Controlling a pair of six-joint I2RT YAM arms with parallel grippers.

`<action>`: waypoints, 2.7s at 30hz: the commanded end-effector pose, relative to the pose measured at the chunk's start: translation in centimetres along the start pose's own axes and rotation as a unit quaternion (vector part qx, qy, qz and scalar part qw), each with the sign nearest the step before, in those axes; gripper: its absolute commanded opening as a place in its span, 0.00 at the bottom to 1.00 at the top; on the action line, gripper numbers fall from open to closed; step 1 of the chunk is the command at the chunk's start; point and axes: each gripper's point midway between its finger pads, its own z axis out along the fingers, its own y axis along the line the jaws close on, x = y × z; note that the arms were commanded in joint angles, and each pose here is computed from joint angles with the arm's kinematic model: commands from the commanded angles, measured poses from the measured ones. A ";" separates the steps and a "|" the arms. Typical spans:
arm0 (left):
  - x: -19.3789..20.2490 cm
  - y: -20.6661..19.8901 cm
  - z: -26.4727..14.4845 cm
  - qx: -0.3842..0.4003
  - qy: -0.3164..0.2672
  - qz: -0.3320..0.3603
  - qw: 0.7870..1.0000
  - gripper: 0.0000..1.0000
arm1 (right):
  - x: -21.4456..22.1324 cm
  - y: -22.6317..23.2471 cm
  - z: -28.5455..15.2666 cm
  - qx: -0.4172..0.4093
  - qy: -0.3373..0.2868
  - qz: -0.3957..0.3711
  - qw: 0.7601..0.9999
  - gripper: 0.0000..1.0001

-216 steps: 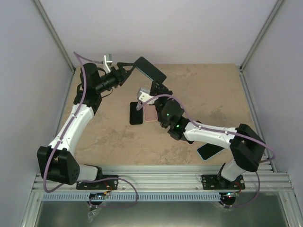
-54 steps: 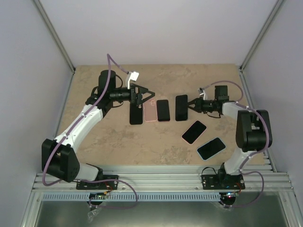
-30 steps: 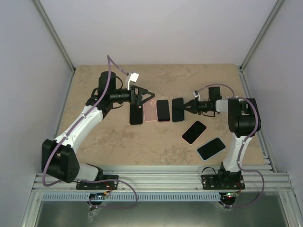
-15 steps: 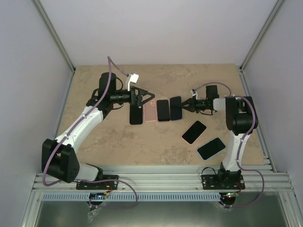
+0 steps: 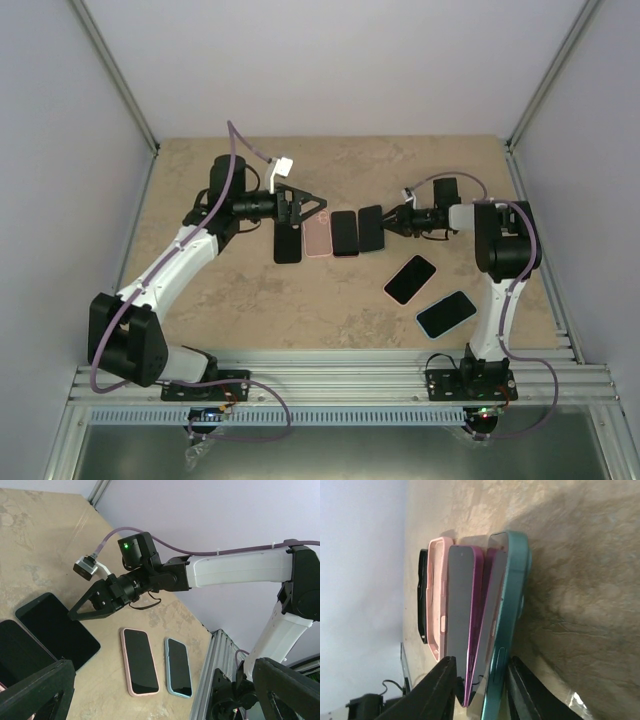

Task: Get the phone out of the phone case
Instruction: Place the phone at the center of the board, then pick up the phone at the center of the board.

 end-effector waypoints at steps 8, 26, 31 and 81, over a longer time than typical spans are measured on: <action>-0.1 -0.6 -0.5 -0.007 -0.009 0.024 1.000 0.99 | -1.1 1.9 -2.4 0.045 -0.019 -0.064 0.997 0.75; 0.0 -0.9 -0.8 -0.009 -0.011 0.031 0.999 0.99 | 2.7 7.6 -10.3 0.169 0.060 -0.461 0.869 0.98; 0.1 -0.9 -0.9 -0.010 -0.011 0.031 0.999 0.99 | 6.5 6.7 -11.7 0.184 0.122 -0.553 0.803 0.98; 0.3 -0.7 -0.4 0.006 -0.010 0.016 1.000 0.99 | 16.3 -2.2 -7.3 0.161 0.348 -0.684 0.621 0.98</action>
